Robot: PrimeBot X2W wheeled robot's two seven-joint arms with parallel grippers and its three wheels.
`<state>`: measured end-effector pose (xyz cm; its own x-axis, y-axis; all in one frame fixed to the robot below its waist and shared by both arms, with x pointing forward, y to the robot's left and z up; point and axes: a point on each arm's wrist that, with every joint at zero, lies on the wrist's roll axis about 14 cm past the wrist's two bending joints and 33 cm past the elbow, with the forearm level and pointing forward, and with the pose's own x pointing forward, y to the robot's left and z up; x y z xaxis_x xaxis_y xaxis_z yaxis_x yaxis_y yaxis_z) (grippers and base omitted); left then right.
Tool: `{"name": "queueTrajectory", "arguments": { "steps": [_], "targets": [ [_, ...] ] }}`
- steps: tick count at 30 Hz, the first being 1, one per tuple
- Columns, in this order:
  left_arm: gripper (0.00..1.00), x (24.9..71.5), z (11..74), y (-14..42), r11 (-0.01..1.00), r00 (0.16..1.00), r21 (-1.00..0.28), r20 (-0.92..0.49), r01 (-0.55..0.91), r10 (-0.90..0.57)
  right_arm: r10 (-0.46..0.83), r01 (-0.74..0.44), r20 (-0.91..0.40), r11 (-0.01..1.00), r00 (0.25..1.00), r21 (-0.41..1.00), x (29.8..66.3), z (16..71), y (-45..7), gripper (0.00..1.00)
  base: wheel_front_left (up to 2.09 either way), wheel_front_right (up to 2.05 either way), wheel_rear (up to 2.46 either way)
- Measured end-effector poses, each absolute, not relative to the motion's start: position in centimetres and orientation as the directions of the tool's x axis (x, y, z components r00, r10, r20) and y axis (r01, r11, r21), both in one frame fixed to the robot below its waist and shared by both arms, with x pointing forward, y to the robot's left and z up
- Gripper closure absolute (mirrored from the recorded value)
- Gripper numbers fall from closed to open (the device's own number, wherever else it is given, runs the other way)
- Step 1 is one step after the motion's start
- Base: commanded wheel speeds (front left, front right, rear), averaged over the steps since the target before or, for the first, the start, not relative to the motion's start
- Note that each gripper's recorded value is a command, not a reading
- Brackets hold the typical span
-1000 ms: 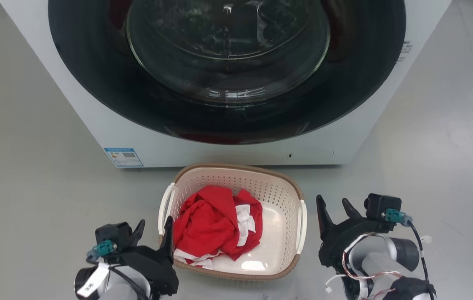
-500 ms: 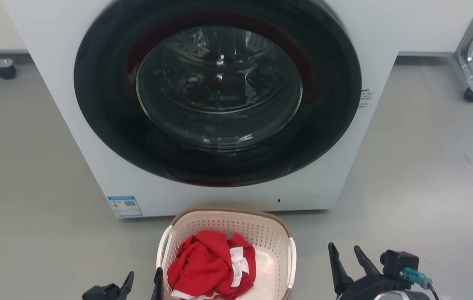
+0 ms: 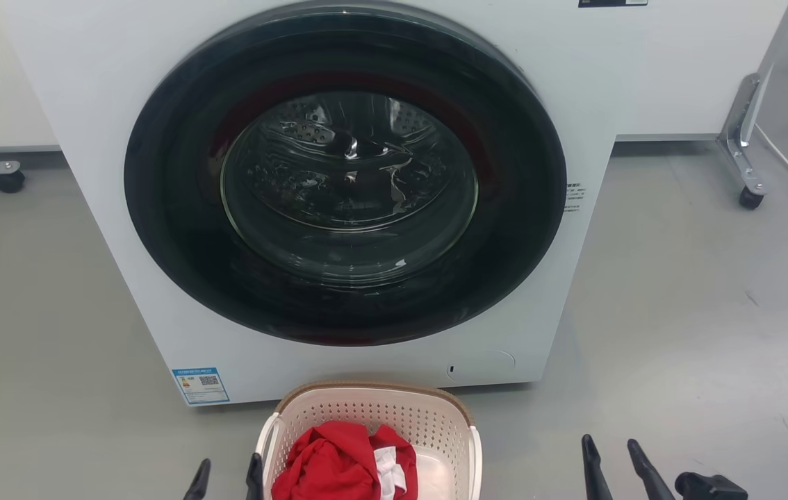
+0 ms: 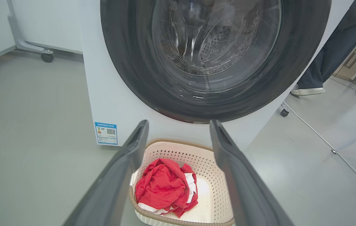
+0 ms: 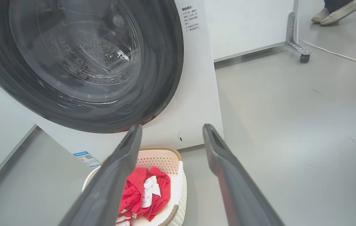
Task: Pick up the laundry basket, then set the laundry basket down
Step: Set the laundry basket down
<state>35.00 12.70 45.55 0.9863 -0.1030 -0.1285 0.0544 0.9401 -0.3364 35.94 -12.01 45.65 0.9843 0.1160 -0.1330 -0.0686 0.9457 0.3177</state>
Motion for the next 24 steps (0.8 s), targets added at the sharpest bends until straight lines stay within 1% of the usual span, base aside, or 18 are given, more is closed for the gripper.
{"name": "queueTrajectory", "arguments": {
  "steps": [9,16,24],
  "targets": [
    [0.00,34.8,47.6,13.8,0.949,0.996,-0.311,-0.057,0.044,-0.065,0.076,-0.068,-0.019,0.957,0.997,0.281,35.6,48.7,-12.7,0.00,0.00,0.00,0.00],
    [0.00,34.2,48.0,14.3,0.951,0.998,-0.310,-0.041,0.023,-0.037,0.053,-0.056,0.016,0.964,0.998,0.261,34.8,49.6,-13.0,0.00,0.00,0.00,0.00],
    [0.00,34.1,48.6,14.7,0.959,1.000,-0.283,-0.017,0.017,-0.023,0.053,-0.068,0.070,0.969,0.996,0.238,35.0,51.2,-12.9,0.00,0.00,0.00,0.00]
  ]
}}
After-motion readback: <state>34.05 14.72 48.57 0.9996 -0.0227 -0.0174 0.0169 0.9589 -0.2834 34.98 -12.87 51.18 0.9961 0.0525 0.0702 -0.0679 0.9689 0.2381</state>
